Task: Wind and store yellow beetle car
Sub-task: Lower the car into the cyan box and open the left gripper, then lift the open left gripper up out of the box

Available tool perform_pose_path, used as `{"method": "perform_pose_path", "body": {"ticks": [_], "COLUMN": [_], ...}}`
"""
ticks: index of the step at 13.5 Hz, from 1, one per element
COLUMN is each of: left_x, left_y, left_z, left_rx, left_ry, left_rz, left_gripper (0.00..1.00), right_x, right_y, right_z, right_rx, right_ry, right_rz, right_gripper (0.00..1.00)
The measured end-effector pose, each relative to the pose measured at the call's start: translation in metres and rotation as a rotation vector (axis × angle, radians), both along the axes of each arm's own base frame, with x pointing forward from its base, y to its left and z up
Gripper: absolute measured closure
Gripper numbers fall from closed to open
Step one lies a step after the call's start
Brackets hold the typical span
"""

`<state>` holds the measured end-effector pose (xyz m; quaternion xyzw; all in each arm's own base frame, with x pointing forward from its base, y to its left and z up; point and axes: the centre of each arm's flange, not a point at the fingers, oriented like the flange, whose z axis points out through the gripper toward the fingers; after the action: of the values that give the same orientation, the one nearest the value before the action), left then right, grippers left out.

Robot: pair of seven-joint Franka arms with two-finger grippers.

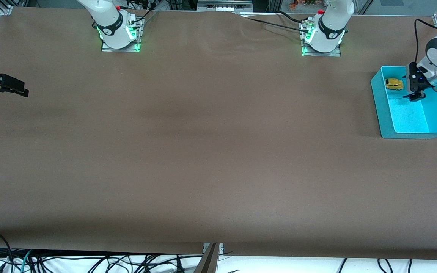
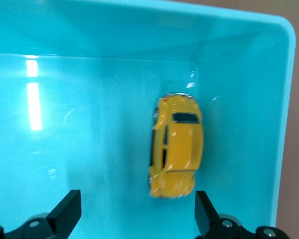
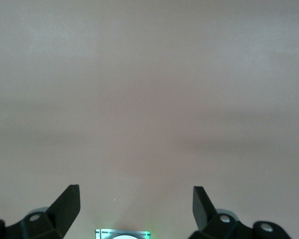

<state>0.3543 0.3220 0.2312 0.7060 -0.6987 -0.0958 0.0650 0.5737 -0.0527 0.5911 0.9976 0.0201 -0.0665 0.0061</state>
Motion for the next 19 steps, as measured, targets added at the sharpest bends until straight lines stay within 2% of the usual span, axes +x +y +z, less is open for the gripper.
{"method": "perform_pose_path", "body": {"ticks": [3, 6, 8, 9, 11, 13, 16, 19], "left_x": [0.068, 0.142, 0.175, 0.186, 0.195, 0.195, 0.189, 0.183], "left_y": [-0.027, -0.064, -0.086, -0.097, -0.118, -0.144, -0.182, -0.235], "left_z": [0.070, 0.146, 0.183, 0.200, 0.229, 0.247, 0.270, 0.299], "left_rx": [-0.067, -0.015, 0.013, 0.019, 0.025, 0.027, 0.056, 0.132], "left_ry": [-0.055, -0.184, -0.262, -0.295, -0.317, -0.297, -0.211, -0.132], "left_rz": [-0.004, -0.118, -0.170, -0.147, 0.021, 0.245, 0.606, 0.945], "left_gripper": [0.00, 0.00, 0.01, 0.02, 0.01, 0.01, 0.01, 0.01], "right_x": [0.000, 0.000, 0.000, 0.000, 0.000, 0.000, 0.000, 0.000], "right_y": [-0.001, -0.001, -0.001, -0.001, -0.001, -0.001, -0.002, -0.002], "right_z": [0.000, 0.000, 0.000, 0.000, 0.000, 0.000, 0.000, 0.000], "right_rx": [0.000, 0.000, 0.000, 0.000, 0.000, 0.000, 0.000, 0.000], "right_ry": [0.000, 0.000, -0.001, -0.001, -0.001, -0.001, -0.001, -0.001], "right_rz": [-0.001, -0.002, -0.002, -0.002, -0.002, -0.002, -0.003, -0.004], "right_gripper": [0.00, 0.00, 0.00, 0.00, 0.00, 0.00, 0.00, 0.00]}}
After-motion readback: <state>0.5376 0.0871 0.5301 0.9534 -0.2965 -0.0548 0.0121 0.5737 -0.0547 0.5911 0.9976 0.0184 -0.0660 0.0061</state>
